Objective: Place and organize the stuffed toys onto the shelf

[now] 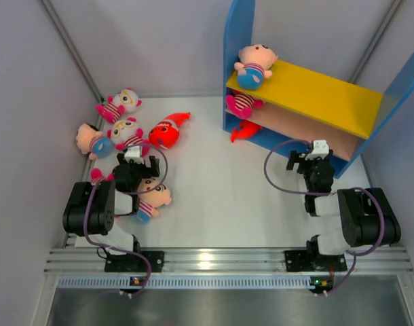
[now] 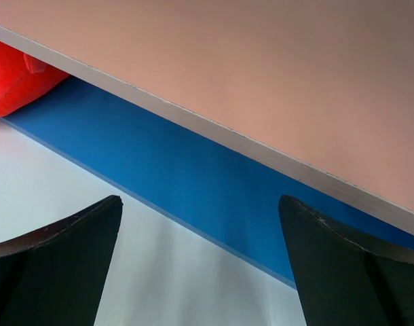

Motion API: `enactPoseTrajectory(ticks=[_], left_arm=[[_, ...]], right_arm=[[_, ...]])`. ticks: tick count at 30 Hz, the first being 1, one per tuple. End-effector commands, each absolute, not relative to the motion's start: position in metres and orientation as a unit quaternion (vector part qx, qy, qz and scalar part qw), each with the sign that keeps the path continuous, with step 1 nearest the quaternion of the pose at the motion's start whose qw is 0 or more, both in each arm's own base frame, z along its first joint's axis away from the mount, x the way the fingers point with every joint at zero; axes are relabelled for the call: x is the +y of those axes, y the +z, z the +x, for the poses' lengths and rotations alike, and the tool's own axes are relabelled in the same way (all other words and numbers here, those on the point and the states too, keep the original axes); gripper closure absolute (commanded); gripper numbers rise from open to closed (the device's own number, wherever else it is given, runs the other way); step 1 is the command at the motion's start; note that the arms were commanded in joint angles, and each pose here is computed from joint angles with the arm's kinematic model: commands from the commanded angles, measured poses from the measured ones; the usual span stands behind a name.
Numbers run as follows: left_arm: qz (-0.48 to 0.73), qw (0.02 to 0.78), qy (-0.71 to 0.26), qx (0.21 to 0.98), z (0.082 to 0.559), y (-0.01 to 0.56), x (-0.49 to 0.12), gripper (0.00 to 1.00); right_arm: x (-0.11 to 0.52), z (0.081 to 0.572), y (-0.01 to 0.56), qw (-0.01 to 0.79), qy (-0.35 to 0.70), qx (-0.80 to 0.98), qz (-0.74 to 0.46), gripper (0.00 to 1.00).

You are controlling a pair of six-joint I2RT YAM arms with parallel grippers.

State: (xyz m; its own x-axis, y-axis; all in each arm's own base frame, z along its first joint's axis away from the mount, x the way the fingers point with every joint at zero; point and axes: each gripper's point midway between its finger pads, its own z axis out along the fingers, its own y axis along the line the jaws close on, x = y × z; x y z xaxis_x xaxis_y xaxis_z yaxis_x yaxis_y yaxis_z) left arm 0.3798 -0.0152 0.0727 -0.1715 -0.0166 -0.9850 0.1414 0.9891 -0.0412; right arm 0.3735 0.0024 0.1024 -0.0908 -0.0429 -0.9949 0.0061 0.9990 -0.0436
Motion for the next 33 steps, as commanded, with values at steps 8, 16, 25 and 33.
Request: enactPoseTrajectory(ticks=[8, 16, 25, 33], left_arm=[[0.046, 0.662, -0.066, 0.745, 0.386, 0.087, -0.018, 0.01], [0.116, 0.517, -0.124, 0.839, 0.41, 0.131, -0.033, 0.13], [0.224, 0.377, -0.141, 0.888, 0.323, 0.198, -0.044, 0.08], [0.3, 0.137, -0.155, 0.931, 0.186, 0.139, -0.032, 0.01]], right_arm=[[0.003, 0.381, 0.119, 0.694, -0.008, 0.72, -0.013, 0.01], [0.038, 0.368, 0.156, 0.662, 0.046, 0.742, -0.093, 0.02], [0.096, 0.349, 0.209, 0.654, 0.083, 0.731, -0.174, 0.04], [0.157, 0.323, 0.234, 0.625, 0.152, 0.721, -0.256, 0.05]])
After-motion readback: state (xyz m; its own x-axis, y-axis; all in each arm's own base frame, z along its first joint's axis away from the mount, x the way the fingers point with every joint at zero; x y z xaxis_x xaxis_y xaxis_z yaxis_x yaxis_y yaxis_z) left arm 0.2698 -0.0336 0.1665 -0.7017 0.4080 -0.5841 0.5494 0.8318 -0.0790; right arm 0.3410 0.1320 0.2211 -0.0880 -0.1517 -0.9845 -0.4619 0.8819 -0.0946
